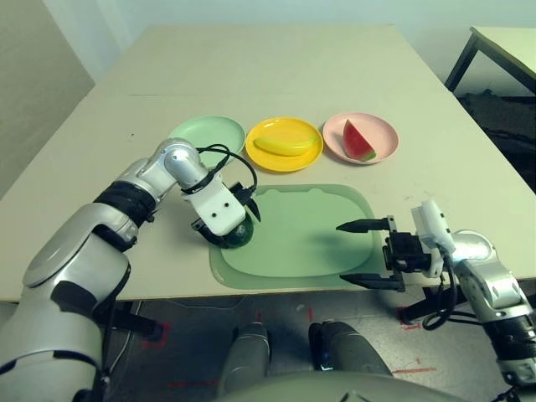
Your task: Place the fruits into color-matched plates.
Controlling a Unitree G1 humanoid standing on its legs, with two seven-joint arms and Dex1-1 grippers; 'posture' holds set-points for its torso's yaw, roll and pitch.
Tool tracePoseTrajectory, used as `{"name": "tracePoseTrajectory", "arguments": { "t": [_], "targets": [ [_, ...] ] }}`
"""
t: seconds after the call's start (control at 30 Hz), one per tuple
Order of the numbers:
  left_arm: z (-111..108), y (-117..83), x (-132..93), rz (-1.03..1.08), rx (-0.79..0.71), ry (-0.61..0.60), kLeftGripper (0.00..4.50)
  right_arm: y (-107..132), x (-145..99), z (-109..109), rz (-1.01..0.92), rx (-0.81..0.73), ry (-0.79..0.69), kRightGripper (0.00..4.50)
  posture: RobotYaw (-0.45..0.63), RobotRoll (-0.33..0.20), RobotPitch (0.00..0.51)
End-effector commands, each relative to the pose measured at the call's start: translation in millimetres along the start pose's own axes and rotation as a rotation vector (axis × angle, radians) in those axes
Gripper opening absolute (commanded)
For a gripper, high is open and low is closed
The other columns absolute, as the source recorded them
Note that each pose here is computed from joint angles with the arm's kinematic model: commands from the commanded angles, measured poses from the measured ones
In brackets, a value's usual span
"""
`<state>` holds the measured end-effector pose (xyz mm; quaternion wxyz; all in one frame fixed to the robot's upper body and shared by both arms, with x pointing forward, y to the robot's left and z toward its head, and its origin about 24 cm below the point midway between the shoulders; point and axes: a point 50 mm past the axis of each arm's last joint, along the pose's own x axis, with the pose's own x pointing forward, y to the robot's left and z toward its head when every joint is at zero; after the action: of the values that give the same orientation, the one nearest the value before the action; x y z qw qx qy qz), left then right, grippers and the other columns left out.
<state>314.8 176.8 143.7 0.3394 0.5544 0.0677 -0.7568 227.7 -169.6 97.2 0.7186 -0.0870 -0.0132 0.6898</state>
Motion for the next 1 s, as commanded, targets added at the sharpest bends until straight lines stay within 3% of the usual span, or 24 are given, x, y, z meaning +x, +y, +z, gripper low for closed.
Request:
{"name": "tracePoseTrajectory", "arguments": {
  "t": [0.03, 0.17, 0.53, 0.77, 1.0],
  "targets": [
    [0.9, -1.7, 2.1, 0.003, -0.025, -0.025, 4.12, 1.5, -0.5, -1.3, 0.019, -0.011, 0.025, 4.50, -0.07, 0.000, 0.095],
    [1.5, -0.8, 1.6, 0.007, -0.030, -0.028, 3.12, 1.2, -0.5, -1.5, 0.016, -0.008, 0.023, 4.50, -0.07, 0.000, 0.096],
    [-0.7, -2.7, -1.0, 0.004, -0.056, -0.019, 3.12, -2.7, -0.2, 1.1, -0.009, -0.006, 0.006, 4.50, -0.06, 0.000, 0.097],
    [-12.9, 1.8, -35.6, 0.189, -0.230, -0.006, 3.12, -12.6, -1.3, 4.6, -0.107, 0.023, -0.046, 4.50, -0.05, 0.000, 0.095],
    [-38.5, -11.8, -71.9, 0.395, -0.433, 0.137, 3.12, -27.0, 3.5, 2.1, -0.298, 0.074, -0.106, 4.50, -0.03, 0.000, 0.092]
  ]
}}
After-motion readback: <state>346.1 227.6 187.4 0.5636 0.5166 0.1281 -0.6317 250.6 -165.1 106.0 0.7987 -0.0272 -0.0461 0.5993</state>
